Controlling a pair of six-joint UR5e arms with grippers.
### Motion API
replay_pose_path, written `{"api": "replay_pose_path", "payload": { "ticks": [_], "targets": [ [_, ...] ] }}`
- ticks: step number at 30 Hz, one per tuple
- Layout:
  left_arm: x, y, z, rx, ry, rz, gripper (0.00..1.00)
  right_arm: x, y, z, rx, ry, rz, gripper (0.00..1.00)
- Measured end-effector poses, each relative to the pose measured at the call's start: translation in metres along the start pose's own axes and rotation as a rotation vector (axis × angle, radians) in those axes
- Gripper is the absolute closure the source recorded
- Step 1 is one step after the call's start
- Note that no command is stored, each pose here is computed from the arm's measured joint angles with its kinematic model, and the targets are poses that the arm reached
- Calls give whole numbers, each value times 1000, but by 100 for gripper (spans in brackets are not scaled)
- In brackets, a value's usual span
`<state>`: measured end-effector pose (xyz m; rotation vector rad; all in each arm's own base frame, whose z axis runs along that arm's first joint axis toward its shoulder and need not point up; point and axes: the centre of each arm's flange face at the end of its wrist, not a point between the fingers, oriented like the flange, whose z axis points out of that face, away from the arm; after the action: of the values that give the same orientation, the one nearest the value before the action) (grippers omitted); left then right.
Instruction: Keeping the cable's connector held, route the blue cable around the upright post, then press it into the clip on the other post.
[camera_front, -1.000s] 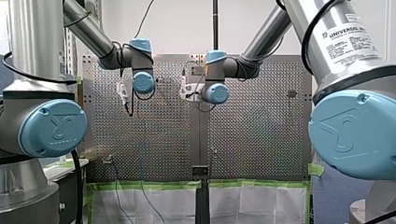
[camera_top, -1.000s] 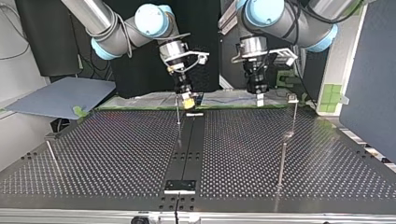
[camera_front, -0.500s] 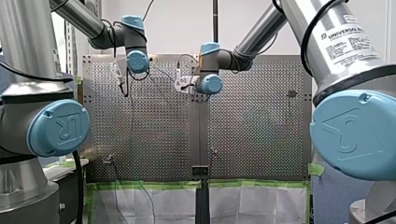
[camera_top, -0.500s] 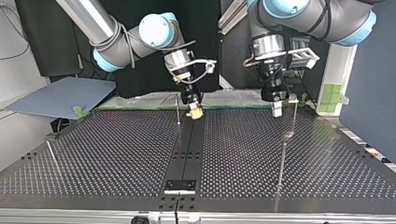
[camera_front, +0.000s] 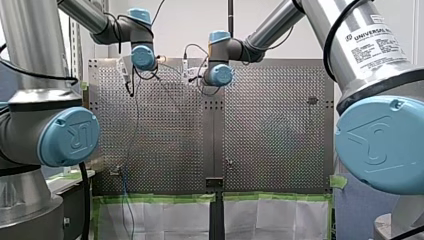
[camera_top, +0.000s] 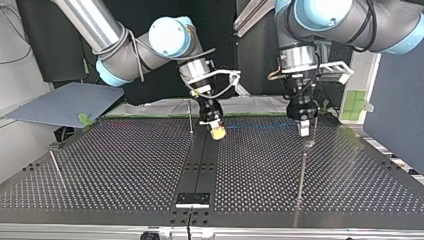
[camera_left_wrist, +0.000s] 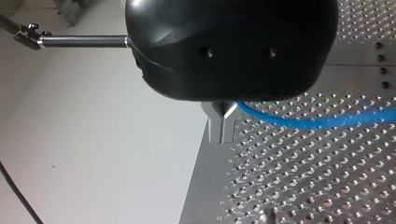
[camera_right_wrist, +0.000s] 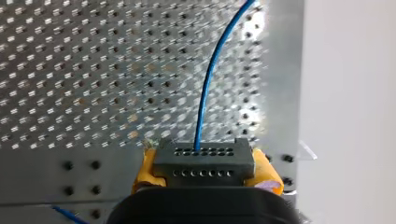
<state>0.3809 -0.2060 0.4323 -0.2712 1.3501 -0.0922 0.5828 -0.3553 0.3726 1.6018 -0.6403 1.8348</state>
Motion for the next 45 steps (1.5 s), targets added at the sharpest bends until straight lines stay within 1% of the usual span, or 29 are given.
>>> {"api": "replay_pose_path", "payload": {
  "ticks": [3, 8, 14, 18, 24, 27, 30, 33, 42, 45],
  "targets": [
    [-8, 0, 8, -5, -1, 3, 100, 12, -3, 5, 4, 11, 1, 100],
    [-33, 5, 21, -22, -23, 10, 100, 33, -5, 13, 9, 40, 6, 100],
    [-59, 13, 40, -22, -55, 12, 100, 61, -4, 25, 7, 92, 14, 100],
    [-75, 21, 58, -16, -83, 11, 100, 79, -1, 32, 6, 129, 20, 100],
    [-79, 33, 87, -13, -91, 18, 100, 105, 3, 42, 7, 182, 32, 100],
    [-77, 41, 104, -12, -88, 26, 100, 111, 7, 45, 5, 193, 36, 100],
    [-72, 50, 119, -13, -78, 35, 100, 110, 11, 48, 0, 193, 36, 100],
    [-65, 62, 131, -14, -65, 45, 100, 101, 14, 51, -3, 183, 35, 100],
    [-57, 89, 148, -3, -43, 51, 100, 61, 17, 65, -5, 131, 32, 100],
    [-50, 97, 155, 2, -27, 54, 100, 51, 18, 68, -7, 120, 31, 100]
  ]
}}
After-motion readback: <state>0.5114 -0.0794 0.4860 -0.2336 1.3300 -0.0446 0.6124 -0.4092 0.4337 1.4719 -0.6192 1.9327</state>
